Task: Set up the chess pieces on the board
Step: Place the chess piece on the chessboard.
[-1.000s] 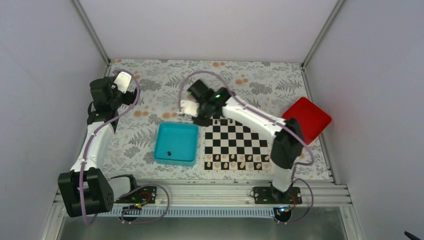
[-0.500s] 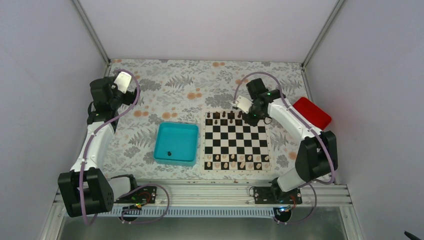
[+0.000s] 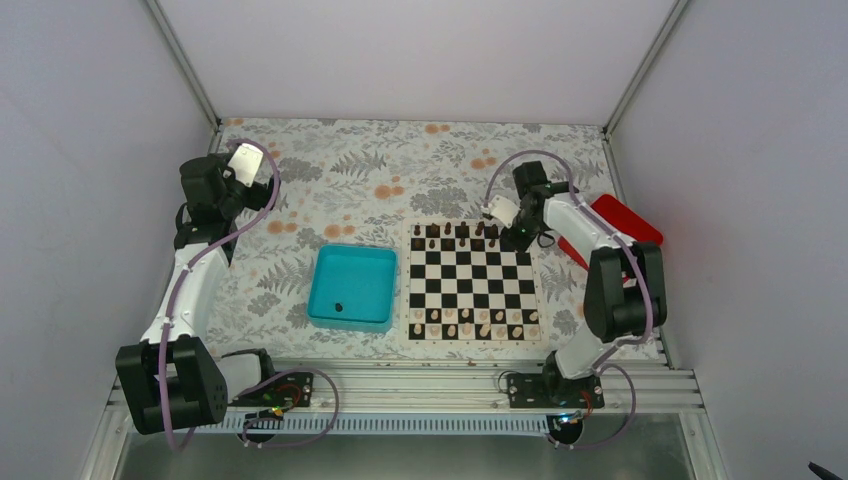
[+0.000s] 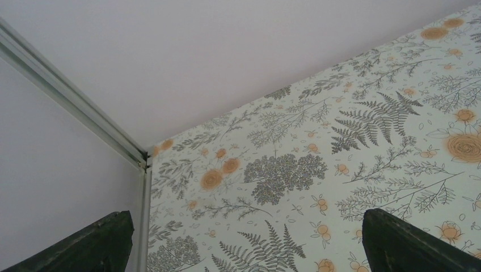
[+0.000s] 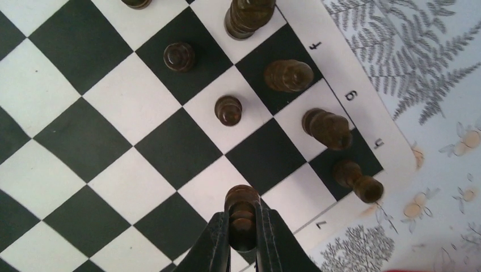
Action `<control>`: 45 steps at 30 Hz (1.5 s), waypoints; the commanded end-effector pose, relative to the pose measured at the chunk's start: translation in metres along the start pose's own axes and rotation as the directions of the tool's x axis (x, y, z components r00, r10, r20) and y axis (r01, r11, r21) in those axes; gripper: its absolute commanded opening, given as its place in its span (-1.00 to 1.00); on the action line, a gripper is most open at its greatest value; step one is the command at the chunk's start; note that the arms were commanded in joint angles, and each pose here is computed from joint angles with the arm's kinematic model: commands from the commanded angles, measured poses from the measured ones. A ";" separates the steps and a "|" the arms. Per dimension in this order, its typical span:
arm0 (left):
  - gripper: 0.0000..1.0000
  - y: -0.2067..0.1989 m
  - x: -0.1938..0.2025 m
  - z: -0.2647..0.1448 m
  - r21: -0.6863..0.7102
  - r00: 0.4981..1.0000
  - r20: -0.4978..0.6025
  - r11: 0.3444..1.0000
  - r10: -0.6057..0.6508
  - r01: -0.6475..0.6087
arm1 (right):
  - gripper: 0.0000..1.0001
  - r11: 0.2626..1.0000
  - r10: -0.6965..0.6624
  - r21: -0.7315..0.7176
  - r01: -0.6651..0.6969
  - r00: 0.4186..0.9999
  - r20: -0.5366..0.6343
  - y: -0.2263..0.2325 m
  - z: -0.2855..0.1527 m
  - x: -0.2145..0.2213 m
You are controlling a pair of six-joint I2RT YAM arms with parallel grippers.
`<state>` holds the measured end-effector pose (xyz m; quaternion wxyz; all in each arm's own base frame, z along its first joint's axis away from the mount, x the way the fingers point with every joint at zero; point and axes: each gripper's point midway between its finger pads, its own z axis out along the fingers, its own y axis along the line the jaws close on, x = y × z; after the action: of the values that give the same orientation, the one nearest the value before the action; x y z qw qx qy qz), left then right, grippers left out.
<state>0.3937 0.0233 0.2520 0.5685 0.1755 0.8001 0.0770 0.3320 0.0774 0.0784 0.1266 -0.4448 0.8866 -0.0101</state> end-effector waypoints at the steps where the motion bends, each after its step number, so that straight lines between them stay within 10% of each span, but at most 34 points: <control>1: 1.00 0.004 -0.008 -0.001 -0.004 1.000 0.015 1.000 -0.001 0.001 | -0.86 0.999 -0.010 -0.034 0.010 1.000 0.014 -0.003 0.021 -0.005; 37: 1.00 0.003 -0.006 0.001 0.006 1.000 0.009 1.000 -0.002 0.002 | -0.84 0.994 0.054 -0.098 -0.053 0.999 0.003 -0.014 0.061 0.009; 45: 1.00 0.003 -0.006 0.001 0.006 1.000 0.009 1.000 -0.003 0.003 | -0.43 0.996 0.052 -0.071 -0.053 0.999 -0.005 -0.017 0.048 0.012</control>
<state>0.3948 0.0235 0.2471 0.5627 0.1755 0.8043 0.0751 0.3534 0.0662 0.0258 0.1089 -0.4241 0.8986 0.0270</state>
